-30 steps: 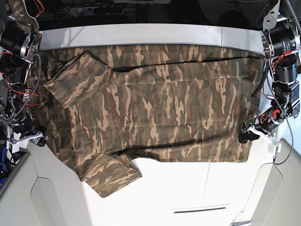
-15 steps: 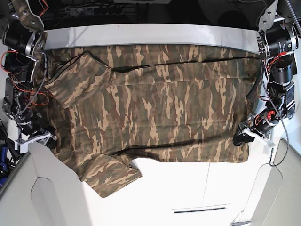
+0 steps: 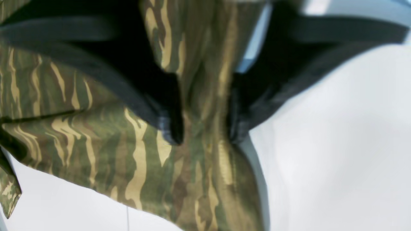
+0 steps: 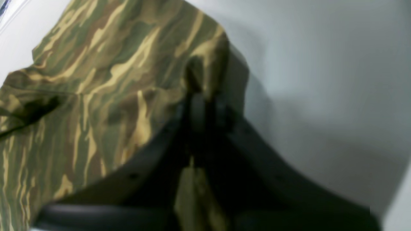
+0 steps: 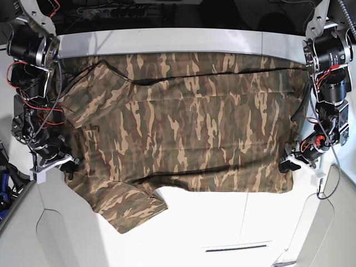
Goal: Fold the T-shirt properly
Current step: 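Reach both grippers to the shirt's side edges and grasp them, then fold the grasped edge over the shirt toward the collar with both grippers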
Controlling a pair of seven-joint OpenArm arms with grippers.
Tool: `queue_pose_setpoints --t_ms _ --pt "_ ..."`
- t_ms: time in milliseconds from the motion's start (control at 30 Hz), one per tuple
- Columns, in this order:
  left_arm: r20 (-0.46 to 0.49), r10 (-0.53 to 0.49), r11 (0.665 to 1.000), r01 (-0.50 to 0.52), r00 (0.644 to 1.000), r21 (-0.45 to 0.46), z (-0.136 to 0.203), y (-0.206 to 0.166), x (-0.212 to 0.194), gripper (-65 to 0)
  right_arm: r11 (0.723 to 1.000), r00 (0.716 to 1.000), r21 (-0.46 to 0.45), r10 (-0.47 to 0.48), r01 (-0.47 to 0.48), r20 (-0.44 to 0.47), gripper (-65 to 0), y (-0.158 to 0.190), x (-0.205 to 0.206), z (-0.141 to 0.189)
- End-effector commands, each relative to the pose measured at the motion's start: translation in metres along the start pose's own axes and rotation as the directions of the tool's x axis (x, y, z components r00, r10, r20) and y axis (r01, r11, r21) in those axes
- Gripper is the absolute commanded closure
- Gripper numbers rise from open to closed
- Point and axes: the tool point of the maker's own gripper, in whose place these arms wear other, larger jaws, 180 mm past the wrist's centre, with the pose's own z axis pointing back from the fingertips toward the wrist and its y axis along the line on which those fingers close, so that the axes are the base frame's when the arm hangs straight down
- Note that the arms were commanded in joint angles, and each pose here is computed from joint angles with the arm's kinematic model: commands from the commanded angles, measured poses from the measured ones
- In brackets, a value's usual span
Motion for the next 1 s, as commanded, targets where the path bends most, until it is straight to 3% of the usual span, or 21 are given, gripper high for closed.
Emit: queue_pose_setpoints --t_ms 0,167,200,367,533,767,967 --pt "0.073 -0.008 1.0 0.008 0.997 -0.008 0.004 -0.001 0.033 -17.5 1.0 0.999 0.011 0.021 -0.021 0.044 0.0 0.004 0.024 0.001" --pt "0.076 -0.01 1.0 0.011 0.997 -0.014 0.004 -0.003 0.035 -0.6 0.997 0.998 0.057 0.042 -0.045 0.043 0.0 0.012 0.024 0.001" --pt "0.067 -0.013 1.0 0.014 0.998 -0.02 0.004 -0.004 0.034 0.0 0.997 0.998 0.057 0.042 -0.045 0.044 0.0 0.012 0.024 0.001" --pt "0.014 -0.059 0.994 0.06 0.998 -0.089 0.006 -0.018 0.027 0.0 0.996 0.998 0.059 0.06 -0.061 0.03 0.0 0.015 0.027 0.003" --pt "0.027 -0.028 0.991 0.032 0.999 -0.131 0.017 -0.024 0.045 0.0 0.993 0.997 0.084 0.078 -0.079 0.013 0.0 0.023 0.041 0.013" --pt "-0.038 -0.037 0.976 0.028 0.999 -0.215 0.034 -0.043 0.052 0.0 0.99 0.996 0.105 0.094 -0.094 0.005 0.0 0.017 0.068 0.037" --pt "-0.004 -0.076 0.974 0.074 0.997 -0.216 0.058 -0.034 0.057 0.0 0.989 0.995 0.123 0.091 -0.086 -0.034 0.0 0.003 0.07 0.062"
